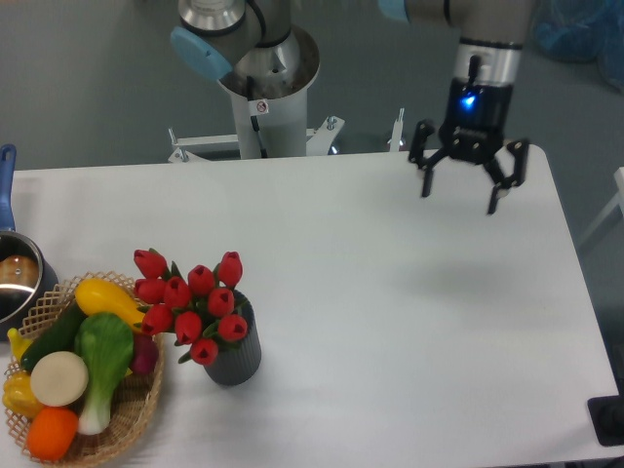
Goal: Insert the flowers into the vase
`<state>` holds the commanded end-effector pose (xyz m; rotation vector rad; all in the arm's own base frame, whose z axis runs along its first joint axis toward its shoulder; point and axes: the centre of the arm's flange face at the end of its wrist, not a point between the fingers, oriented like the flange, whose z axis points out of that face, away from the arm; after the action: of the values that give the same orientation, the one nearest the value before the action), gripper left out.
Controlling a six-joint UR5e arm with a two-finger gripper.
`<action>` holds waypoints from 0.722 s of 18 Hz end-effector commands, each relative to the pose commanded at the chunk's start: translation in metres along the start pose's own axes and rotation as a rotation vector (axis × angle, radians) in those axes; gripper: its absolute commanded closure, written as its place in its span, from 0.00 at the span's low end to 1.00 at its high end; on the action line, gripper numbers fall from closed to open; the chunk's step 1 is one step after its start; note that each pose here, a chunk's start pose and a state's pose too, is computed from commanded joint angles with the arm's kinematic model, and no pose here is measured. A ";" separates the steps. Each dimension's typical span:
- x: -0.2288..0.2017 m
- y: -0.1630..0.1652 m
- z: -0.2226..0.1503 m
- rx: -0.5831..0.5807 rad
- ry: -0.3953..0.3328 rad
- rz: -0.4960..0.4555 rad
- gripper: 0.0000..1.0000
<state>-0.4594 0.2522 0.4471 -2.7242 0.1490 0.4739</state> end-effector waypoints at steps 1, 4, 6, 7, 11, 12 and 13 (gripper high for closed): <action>0.000 0.003 -0.006 -0.044 -0.001 0.061 0.00; -0.004 0.016 -0.023 -0.174 0.046 0.172 0.00; -0.014 0.024 -0.038 -0.199 0.093 0.213 0.00; -0.021 0.033 -0.048 -0.204 0.113 0.235 0.00; -0.036 0.060 -0.073 -0.206 0.188 0.330 0.00; -0.036 0.065 -0.074 -0.206 0.195 0.338 0.00; -0.037 0.067 -0.075 -0.206 0.195 0.342 0.00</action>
<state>-0.4821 0.1637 0.5022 -2.9549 0.6599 0.3270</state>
